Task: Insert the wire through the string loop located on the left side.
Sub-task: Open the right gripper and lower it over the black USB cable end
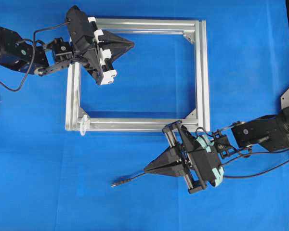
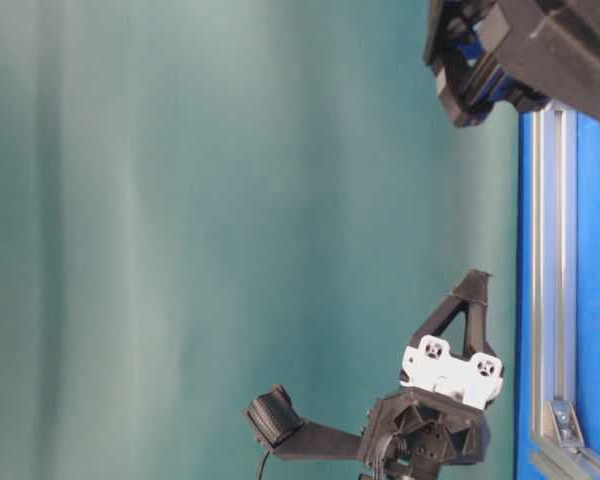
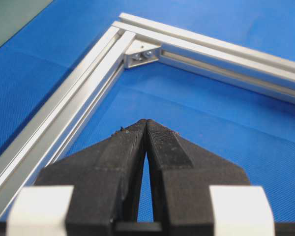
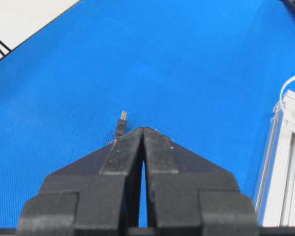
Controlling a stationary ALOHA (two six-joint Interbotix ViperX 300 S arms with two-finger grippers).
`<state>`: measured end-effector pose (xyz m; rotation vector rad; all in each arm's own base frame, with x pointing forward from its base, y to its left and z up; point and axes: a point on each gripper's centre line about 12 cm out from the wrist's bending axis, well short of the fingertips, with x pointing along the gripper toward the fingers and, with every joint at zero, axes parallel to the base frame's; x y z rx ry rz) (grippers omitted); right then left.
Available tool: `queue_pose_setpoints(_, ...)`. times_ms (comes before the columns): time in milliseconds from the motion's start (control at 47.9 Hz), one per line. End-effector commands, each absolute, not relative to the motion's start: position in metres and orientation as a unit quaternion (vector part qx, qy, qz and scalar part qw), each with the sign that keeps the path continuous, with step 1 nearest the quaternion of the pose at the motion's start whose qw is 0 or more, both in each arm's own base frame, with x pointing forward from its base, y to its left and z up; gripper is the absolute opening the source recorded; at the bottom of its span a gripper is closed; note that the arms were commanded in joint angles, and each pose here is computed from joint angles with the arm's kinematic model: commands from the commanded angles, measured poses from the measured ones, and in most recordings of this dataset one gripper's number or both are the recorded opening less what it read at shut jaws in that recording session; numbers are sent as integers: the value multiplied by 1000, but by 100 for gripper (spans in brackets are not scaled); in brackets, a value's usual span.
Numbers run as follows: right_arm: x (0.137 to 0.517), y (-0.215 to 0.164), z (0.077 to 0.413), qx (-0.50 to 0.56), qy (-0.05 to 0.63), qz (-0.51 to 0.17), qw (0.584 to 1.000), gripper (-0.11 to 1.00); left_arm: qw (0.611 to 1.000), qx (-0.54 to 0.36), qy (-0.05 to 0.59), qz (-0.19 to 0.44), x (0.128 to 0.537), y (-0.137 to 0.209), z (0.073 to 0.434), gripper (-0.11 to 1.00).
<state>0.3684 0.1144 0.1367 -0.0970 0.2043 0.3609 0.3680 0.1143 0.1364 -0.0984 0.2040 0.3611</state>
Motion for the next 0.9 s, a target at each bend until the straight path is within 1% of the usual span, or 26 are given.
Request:
queue_pose_setpoints(0,371,119,157,-40,72,182,980,1,981,-46,79,170,371,111,159,0)
queue_pose_setpoints(104,373,122,158,-40,83,184,979,-1,980,-47,88,170,371,111,158,0)
queue_pose_setpoints(230,375,123,156,-37,102,184,977,-1,980,-49,91,169,371,110,157,0)
queue_pose_setpoints(397,376,124,156,-31,103,184,977,-1,980,-48,92,167,370,109,156,0)
queue_pose_setpoints(439,376,124,157,-30,102,184,977,-1,981,-47,92,166,370,109,156,0)
queue_pose_setpoints(480,376,124,156,-30,102,184,977,2,981,-47,92,166,370,109,156,0)
queue_pose_setpoints(522,376,125,157,-29,103,184,977,7,981,-47,92,166,370,109,156,0)
queue_pose_setpoints(606,376,127,156,-23,104,186,977,25,981,-47,92,166,370,109,156,0)
queue_pose_setpoints(689,377,127,155,-16,108,185,977,49,981,-47,92,166,371,109,156,0)
queue_pose_setpoints(710,377,127,155,-14,110,185,977,58,981,-47,92,166,371,109,157,0)
queue_pose_setpoints(731,377,127,154,-12,111,184,977,64,981,-47,92,166,371,109,156,0)
queue_pose_setpoints(815,377,127,153,-9,114,184,976,86,981,-47,92,166,371,109,156,0)
queue_pose_setpoints(836,377,127,153,-9,114,184,976,89,981,-47,93,166,370,109,156,0)
queue_pose_setpoints(877,377,127,153,-9,114,184,976,87,981,-47,92,166,370,109,156,0)
